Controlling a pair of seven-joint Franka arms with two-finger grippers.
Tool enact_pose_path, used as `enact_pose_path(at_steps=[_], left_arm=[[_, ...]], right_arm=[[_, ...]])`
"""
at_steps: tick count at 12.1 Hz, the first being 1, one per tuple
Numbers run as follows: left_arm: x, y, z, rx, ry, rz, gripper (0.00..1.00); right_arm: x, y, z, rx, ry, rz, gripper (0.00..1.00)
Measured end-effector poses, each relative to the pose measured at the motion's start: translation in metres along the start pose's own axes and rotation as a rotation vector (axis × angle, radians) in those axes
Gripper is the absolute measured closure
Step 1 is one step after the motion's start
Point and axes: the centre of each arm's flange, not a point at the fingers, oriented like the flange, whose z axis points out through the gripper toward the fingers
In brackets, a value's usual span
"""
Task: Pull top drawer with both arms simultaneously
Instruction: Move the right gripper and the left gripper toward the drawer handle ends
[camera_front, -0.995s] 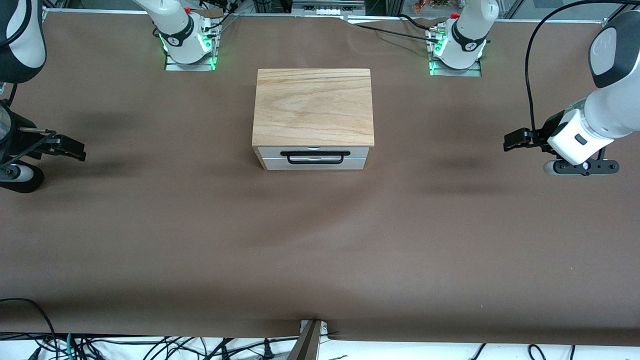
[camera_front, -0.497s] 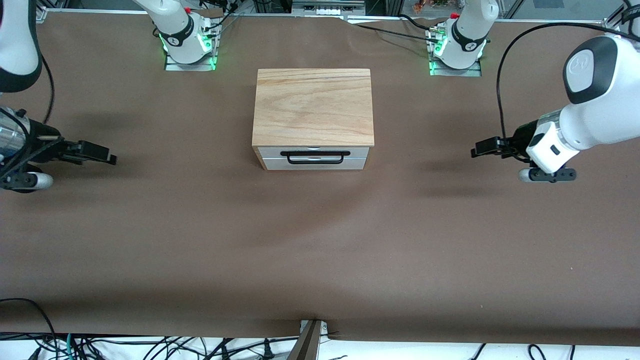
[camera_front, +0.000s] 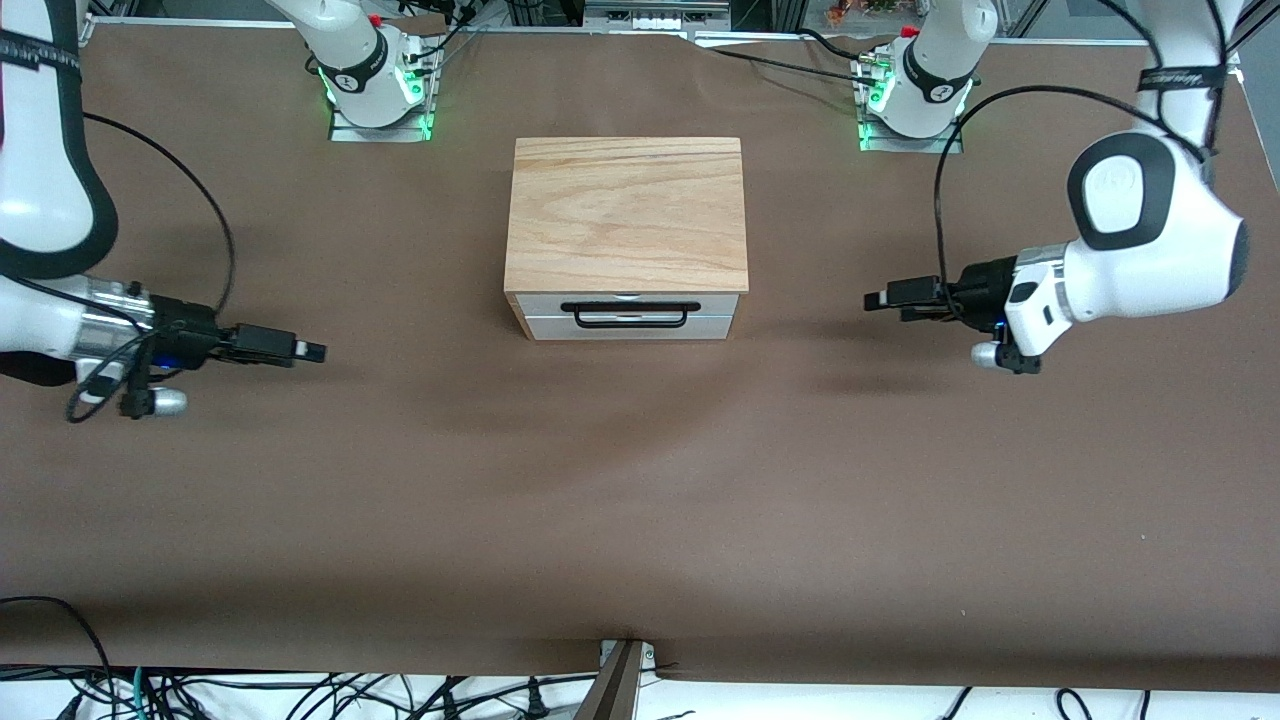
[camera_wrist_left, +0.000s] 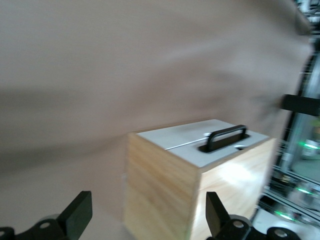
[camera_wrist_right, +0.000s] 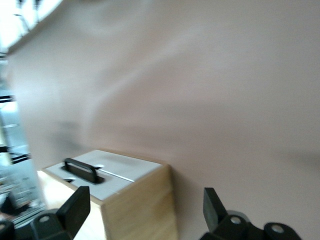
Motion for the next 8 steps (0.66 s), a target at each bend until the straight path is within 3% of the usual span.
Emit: enact_pose_path(at_steps=[5,8], left_arm=[[0.016,-0.003,0.094,-0.294,-0.003,0.085,0.0],[0.023,-0.027,0.163,-0.458,0.067,0.203,0.0]], right_arm=[[-0.011,0.018,0.12,0.381,0.031,-0.056,0.0],[-0.022,-0.001,0.196,0.503,0.041,-0.084,0.0]])
